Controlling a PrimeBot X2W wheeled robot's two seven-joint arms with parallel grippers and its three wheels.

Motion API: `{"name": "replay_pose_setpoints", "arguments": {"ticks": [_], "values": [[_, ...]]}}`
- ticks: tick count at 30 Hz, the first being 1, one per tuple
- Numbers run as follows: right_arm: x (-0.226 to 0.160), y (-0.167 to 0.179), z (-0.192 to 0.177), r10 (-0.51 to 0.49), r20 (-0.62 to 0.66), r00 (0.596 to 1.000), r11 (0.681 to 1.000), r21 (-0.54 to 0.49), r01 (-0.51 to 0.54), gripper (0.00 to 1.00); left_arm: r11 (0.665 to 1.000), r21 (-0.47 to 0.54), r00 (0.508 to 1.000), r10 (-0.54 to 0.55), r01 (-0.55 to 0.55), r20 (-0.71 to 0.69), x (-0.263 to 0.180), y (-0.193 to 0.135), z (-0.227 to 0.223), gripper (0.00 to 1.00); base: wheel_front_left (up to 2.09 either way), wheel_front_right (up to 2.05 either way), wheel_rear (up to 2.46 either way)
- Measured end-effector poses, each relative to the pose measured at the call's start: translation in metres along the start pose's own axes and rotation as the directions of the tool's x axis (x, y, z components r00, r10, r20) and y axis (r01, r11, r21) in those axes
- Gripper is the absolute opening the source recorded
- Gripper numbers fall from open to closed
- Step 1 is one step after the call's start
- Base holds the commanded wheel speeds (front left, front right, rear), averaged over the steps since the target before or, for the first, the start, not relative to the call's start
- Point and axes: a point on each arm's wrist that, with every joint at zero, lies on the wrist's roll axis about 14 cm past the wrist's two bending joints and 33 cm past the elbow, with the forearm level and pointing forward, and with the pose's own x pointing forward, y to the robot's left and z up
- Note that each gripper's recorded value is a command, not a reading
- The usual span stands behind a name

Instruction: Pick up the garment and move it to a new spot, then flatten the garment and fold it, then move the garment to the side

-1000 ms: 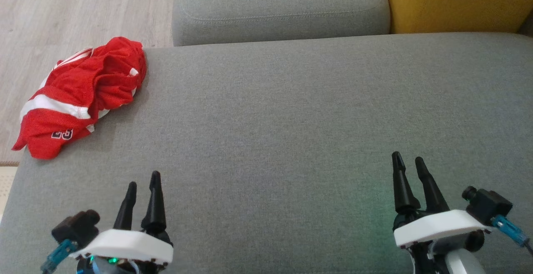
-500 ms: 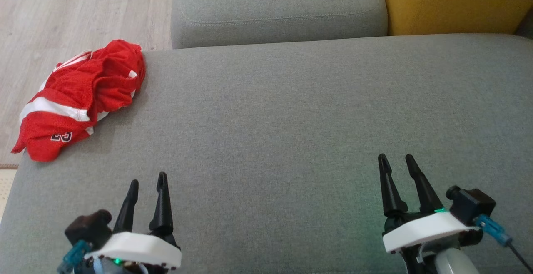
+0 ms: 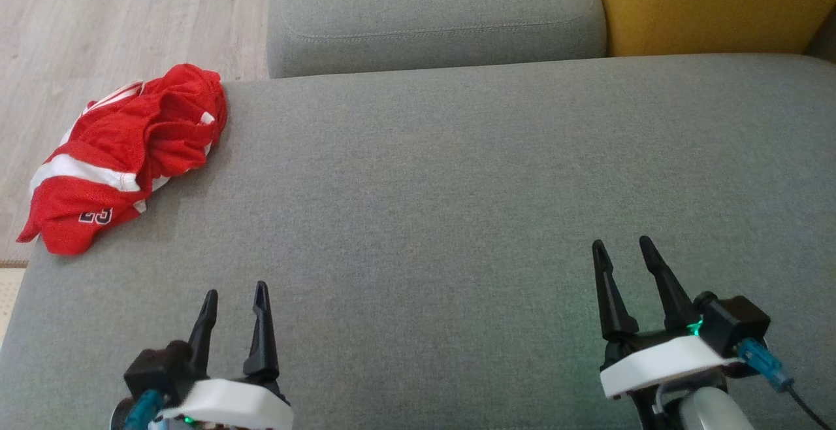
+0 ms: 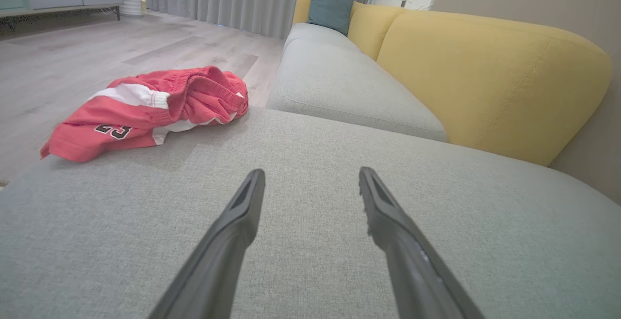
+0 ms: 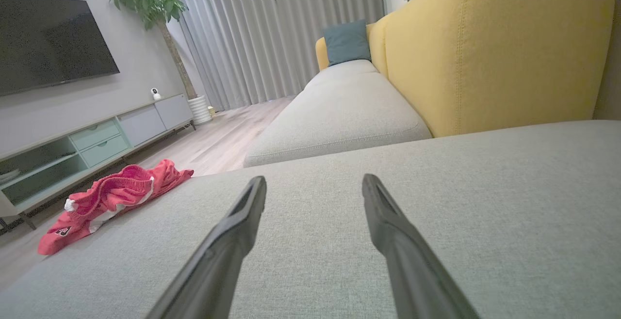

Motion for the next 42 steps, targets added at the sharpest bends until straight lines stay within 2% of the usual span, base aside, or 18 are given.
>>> {"name": "replay_pose_setpoints", "arguments": {"ticks": [13,42], "values": [[0.002,0.0027,0.003,0.028,0.019,0.999,0.991,-0.128,-0.025,1.0,0.992,0.126,0.998,-0.039,0.034,0.044,-0.0004,-0.01,0.0066,1.0,0.0,0.0,0.0],[0.0014,-0.0058,-0.0035,0.001,-0.002,1.0,0.993,-0.12,-0.002,1.0,0.992,0.121,0.999,-0.024,0.02,0.032,-0.0005,-0.0068,0.0026,1.0,0.0,0.0,0.0]]}}
